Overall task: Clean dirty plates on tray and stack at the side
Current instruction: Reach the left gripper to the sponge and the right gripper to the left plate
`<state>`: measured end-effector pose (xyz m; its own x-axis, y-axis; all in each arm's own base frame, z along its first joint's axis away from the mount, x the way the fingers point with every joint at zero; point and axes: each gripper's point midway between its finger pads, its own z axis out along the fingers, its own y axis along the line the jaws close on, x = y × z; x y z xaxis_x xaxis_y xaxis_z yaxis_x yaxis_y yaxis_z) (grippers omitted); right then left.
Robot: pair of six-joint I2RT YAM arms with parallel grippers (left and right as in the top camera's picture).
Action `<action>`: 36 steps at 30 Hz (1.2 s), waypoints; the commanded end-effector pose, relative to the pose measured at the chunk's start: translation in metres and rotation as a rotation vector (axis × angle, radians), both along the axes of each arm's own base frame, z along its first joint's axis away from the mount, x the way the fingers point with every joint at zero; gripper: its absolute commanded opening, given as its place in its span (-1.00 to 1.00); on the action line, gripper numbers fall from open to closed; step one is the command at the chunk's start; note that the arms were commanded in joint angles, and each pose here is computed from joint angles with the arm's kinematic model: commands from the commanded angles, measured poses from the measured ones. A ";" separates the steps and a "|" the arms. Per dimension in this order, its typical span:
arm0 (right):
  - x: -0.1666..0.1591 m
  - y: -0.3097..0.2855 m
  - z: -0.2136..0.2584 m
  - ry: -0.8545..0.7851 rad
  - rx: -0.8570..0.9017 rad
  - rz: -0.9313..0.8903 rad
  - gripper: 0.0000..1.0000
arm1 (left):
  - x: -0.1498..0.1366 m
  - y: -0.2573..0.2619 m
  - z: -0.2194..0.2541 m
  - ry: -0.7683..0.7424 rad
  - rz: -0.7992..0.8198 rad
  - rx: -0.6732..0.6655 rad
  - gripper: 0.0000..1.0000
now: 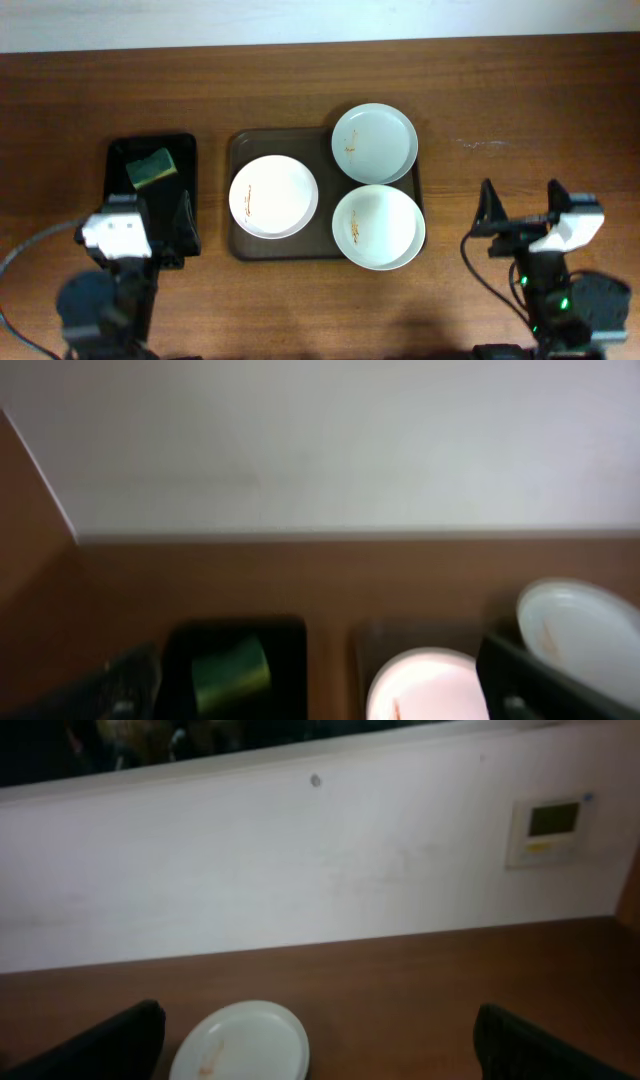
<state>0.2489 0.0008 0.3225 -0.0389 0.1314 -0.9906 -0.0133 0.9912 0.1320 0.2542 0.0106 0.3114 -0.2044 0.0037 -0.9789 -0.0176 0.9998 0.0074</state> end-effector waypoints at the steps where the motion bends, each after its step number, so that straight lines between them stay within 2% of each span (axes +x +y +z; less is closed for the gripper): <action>1: 0.020 0.003 0.024 0.094 0.001 0.024 0.97 | 0.024 -0.006 0.020 0.130 -0.046 -0.035 0.98; 4: 0.047 0.007 0.029 0.286 0.015 0.051 0.97 | 0.049 -0.005 0.015 0.313 -0.048 -0.057 0.98; 9: 0.081 0.011 0.016 0.567 0.041 0.078 0.97 | 0.093 -0.026 -0.009 0.644 -0.175 -0.172 0.98; 12: 0.102 0.010 0.010 0.593 0.045 0.079 0.97 | 0.111 -0.038 -0.020 0.733 -0.236 -0.233 0.98; 13: 0.106 0.015 0.005 0.607 0.058 0.104 0.97 | 0.109 -0.041 -0.028 0.773 -0.251 -0.254 0.98; 17: 0.128 0.064 -0.023 0.695 0.223 0.361 0.99 | 0.119 -0.030 -0.060 0.866 -0.195 -0.234 0.98; 22: 0.144 0.126 -0.083 0.889 0.263 0.429 0.78 | 0.124 0.025 -0.090 0.950 0.120 -0.105 0.98; 27: 0.136 0.205 -0.158 1.067 0.134 0.420 0.51 | 0.134 0.043 -0.096 0.942 0.178 -0.057 0.98; 30: 0.125 0.237 -0.202 1.153 0.065 0.407 0.22 | 0.133 0.070 -0.098 0.936 0.246 -0.095 0.98; 36: 0.129 0.269 -0.262 1.222 0.072 0.401 -0.10 | 0.136 0.094 -0.119 0.978 0.299 -0.125 0.97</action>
<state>0.3716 0.2677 0.0749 -0.9555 -0.0742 -0.2854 -0.1727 0.9254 0.3374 0.3846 0.0995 0.1996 -0.8862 -0.2537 -0.3876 -0.2915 0.9557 0.0411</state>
